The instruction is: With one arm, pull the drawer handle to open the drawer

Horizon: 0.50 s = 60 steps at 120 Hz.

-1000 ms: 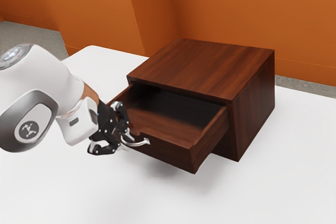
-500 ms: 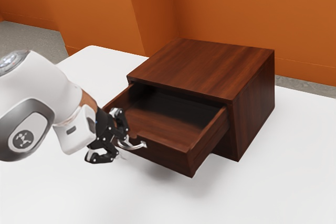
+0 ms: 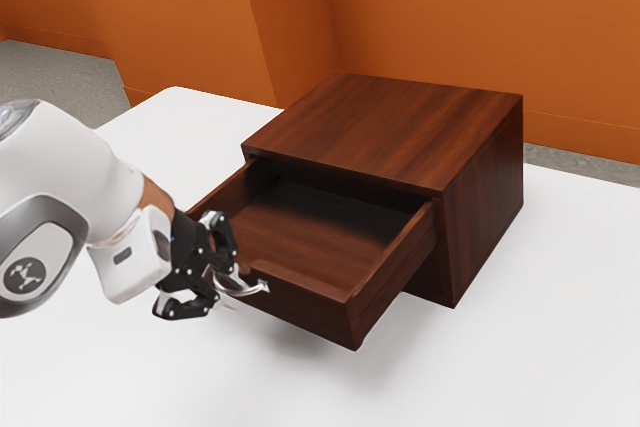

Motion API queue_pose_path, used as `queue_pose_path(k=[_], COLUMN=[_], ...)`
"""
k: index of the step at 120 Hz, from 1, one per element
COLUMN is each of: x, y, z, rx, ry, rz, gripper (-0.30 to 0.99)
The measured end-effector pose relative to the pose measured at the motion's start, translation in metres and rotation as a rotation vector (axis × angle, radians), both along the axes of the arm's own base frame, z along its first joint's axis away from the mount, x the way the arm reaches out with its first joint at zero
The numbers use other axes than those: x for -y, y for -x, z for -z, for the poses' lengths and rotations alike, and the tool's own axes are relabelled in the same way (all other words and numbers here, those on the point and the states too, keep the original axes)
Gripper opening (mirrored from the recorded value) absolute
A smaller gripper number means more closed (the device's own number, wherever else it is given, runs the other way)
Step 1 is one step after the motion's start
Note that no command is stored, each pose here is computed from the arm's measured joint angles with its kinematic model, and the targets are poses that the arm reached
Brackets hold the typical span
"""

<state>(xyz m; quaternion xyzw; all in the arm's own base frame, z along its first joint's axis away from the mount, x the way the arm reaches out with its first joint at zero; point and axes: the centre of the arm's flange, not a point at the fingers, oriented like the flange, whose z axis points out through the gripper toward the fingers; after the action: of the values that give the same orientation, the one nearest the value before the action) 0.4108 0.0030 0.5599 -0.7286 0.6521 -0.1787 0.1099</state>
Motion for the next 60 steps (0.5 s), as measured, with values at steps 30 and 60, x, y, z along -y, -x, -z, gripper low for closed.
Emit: queue_pose_path(k=[30,60], x=[-0.010,-0.030], y=[0.012,0.037], z=[-0.048,-0.141], rx=[0.043,-0.069], ry=[-0.018,-0.034], rz=[-0.007,-0.037], gripper=[0.27,0.55])
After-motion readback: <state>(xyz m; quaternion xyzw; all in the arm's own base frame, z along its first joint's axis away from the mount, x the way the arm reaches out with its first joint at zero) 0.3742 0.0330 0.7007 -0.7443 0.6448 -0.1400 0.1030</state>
